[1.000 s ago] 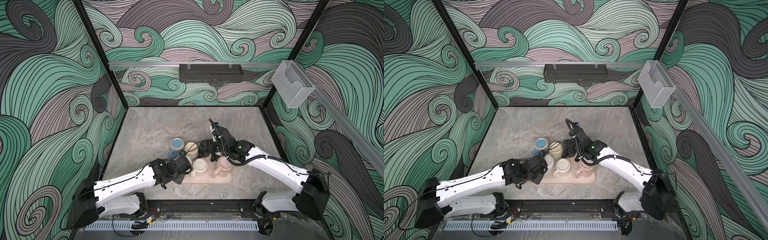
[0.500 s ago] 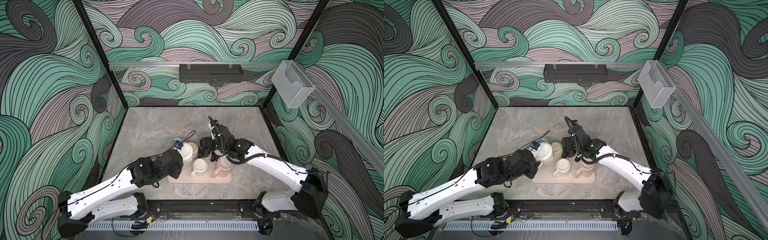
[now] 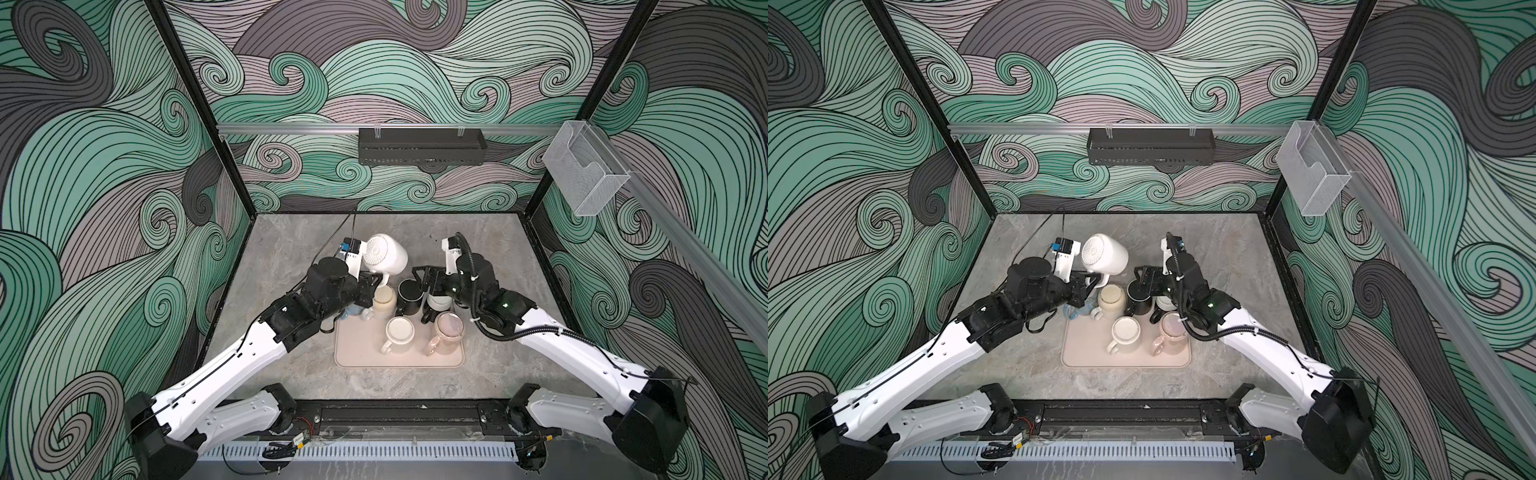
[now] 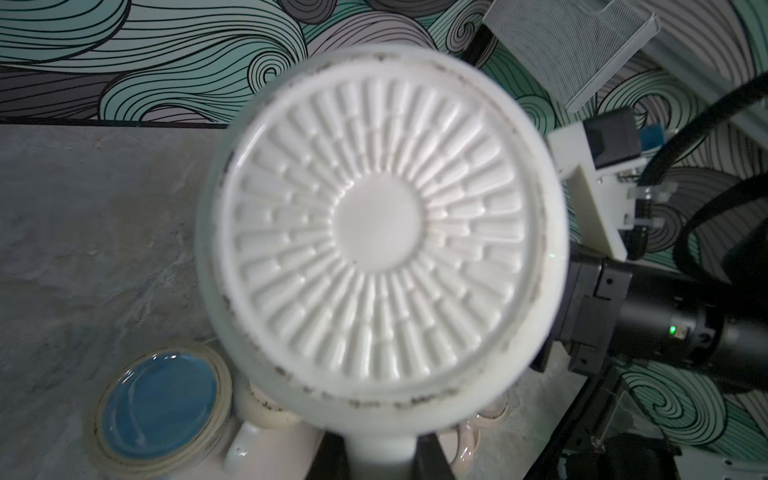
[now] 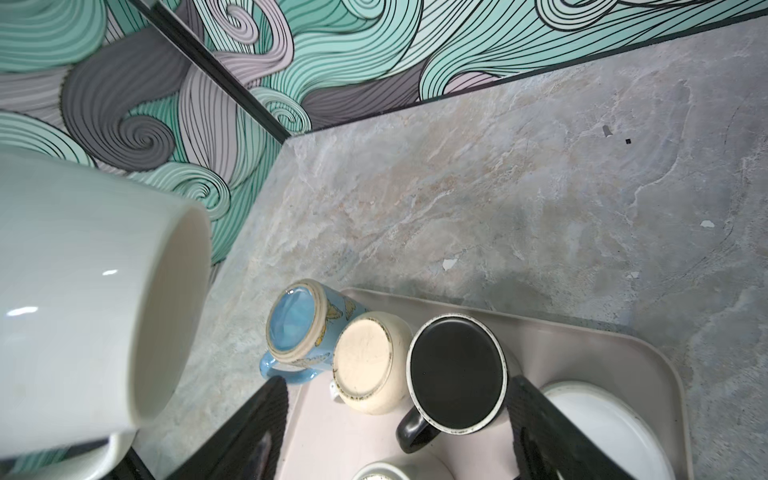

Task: Turn the mug right side up
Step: 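Lift the white mug and rotate it upright while the right gripper reaches toward it, then grasp the white mug handle with the right gripper from the left gripper, then carry the white mug away with the right gripper while the left withdraws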

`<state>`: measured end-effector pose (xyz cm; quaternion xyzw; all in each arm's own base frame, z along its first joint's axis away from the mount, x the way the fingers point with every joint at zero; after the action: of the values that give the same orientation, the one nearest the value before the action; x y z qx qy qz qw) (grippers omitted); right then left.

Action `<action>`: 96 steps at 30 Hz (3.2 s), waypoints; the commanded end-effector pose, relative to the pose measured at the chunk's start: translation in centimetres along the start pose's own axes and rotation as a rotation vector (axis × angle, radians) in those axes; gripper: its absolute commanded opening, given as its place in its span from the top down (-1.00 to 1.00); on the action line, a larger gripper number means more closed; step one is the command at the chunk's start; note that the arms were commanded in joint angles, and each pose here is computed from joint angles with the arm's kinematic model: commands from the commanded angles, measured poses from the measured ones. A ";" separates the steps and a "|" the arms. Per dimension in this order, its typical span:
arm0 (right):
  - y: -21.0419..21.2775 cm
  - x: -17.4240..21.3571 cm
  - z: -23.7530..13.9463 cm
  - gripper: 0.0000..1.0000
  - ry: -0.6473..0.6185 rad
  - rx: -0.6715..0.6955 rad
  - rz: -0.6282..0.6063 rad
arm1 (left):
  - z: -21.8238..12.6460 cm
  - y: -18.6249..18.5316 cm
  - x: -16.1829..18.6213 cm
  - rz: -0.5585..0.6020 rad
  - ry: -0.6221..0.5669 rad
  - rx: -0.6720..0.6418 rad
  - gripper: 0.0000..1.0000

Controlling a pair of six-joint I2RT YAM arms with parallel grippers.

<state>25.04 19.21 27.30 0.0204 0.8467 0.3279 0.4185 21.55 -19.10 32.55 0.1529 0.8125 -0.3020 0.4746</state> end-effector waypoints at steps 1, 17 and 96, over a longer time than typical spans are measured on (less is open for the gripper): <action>0.8 -1.4 -1.1 -0.65 -0.049 -0.167 0.107 | -1.3 -1.9 -6.4 -0.093 -0.311 0.283 1.00; 3.0 -5.7 -3.8 -0.46 -0.079 -0.671 0.284 | 2.9 -0.6 -7.2 -0.493 -0.380 0.701 1.00; 3.8 -8.5 -1.1 1.00 -0.009 -0.402 0.176 | -0.3 5.2 -0.2 -0.200 0.087 -0.003 -0.97</action>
<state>29.20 19.88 32.67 0.0506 0.7548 0.5710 0.3189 25.75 -15.62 32.38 0.0334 0.8025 -0.3872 0.4526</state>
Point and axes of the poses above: each gripper's point midway between its finger pads, its own z axis out along the fingers, its own y axis along the line the jaws close on, x = y × z, the point moved 8 cm from there along -z, back along the fingers, and after that the axes turned 6 degrees about z, right-handed, at the moved point
